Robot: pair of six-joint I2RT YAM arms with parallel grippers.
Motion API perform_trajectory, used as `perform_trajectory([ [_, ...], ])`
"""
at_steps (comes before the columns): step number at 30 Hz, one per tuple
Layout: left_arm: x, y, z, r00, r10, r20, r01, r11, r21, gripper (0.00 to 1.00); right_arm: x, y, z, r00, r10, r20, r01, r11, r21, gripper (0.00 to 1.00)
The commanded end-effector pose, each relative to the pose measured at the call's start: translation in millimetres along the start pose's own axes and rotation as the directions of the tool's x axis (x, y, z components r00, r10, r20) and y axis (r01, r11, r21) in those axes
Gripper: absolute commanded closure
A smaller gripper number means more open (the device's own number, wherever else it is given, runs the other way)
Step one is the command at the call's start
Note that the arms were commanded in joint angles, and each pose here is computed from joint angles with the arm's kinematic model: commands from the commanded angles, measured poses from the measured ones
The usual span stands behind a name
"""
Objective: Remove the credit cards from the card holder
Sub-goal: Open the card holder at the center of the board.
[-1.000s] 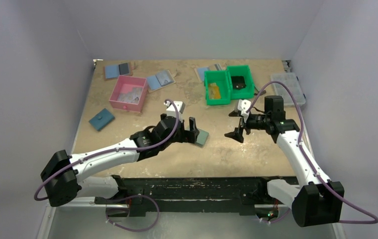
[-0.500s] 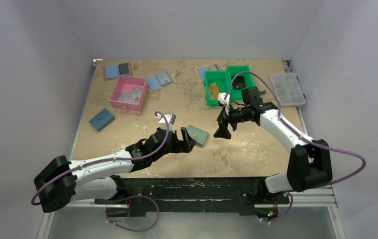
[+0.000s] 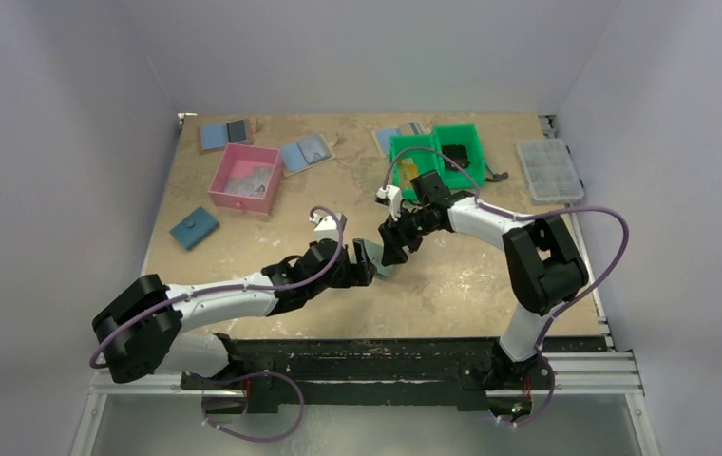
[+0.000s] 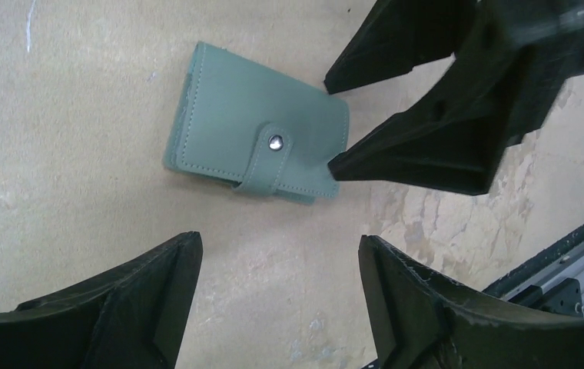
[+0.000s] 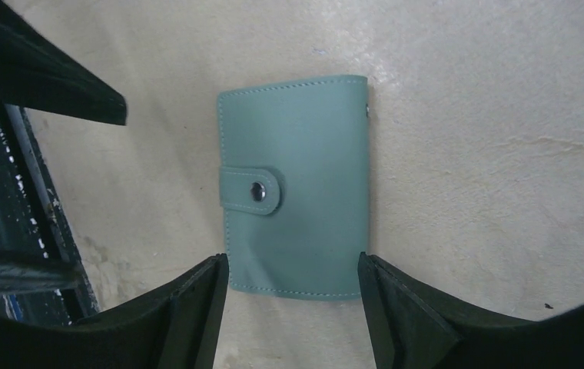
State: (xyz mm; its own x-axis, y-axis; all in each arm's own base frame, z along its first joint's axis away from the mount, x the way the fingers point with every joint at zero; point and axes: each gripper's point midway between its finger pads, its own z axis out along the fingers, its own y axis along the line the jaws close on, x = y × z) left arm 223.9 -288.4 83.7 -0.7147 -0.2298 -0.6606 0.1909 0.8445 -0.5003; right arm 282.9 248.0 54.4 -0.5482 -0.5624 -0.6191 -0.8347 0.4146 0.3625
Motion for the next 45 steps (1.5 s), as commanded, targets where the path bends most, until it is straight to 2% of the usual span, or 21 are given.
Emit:
perform_trajectory([
  [1, -22.2, -12.1, 2.9, 0.999, 0.033, 0.042, -0.033, 0.999, -0.003, 0.23, -17.7, -12.2, 0.8, 0.999, 0.031, 0.033, -0.033, 0.998, 0.049, 0.30],
  [12, -20.5, -17.4, 18.8, 0.993, 0.115, -0.007, -0.115, 0.993, -0.016, 0.34, -6.1, -21.6, 11.4, 0.998, 0.062, -0.003, -0.062, 0.996, 0.063, 0.24],
  [17, -18.5, -9.7, 24.9, 0.994, 0.110, -0.012, -0.111, 0.993, -0.038, 0.39, 0.8, -14.5, 18.3, 0.996, 0.090, -0.022, -0.090, 0.996, 0.004, 0.24],
  [22, -21.9, -1.9, 27.6, 0.997, 0.081, 0.013, -0.080, 0.994, -0.073, 0.41, 8.8, -13.1, 23.9, 0.992, 0.117, -0.043, -0.118, 0.993, -0.017, 0.27],
  [27, -25.7, -0.2, 28.5, 0.998, 0.046, 0.043, -0.042, 0.995, -0.086, 0.43, 16.0, -15.2, 27.5, 0.989, 0.135, -0.067, -0.136, 0.991, -0.014, 0.43],
  [33, -29.0, -8.1, 27.5, 0.993, -0.076, 0.085, 0.079, 0.996, -0.036, 0.44, 11.7, -9.3, 25.0, 0.992, 0.111, -0.060, -0.114, 0.992, -0.049, 0.66],
  [39, -20.8, -9.6, 30.2, 0.978, -0.202, 0.048, 0.204, 0.977, -0.060, 0.49, -2.9, 6.3, 17.5, 0.996, 0.084, -0.012, -0.085, 0.989, -0.118, 0.88],
  [42, -16.9, -12.4, 30.2, 0.964, -0.264, 0.033, 0.265, 0.963, -0.052, 0.54, -8.1, 11.2, 13.9, 0.997, 0.079, 0.008, -0.077, 0.988, -0.137, 0.91],
  [45, -16.1, -12.2, 29.9, 0.946, -0.321, 0.034, 0.323, 0.944, -0.064, 0.54, -13.1, 14.6, 10.1, 0.997, 0.067, 0.030, -0.062, 0.988, -0.141, 0.91],
])
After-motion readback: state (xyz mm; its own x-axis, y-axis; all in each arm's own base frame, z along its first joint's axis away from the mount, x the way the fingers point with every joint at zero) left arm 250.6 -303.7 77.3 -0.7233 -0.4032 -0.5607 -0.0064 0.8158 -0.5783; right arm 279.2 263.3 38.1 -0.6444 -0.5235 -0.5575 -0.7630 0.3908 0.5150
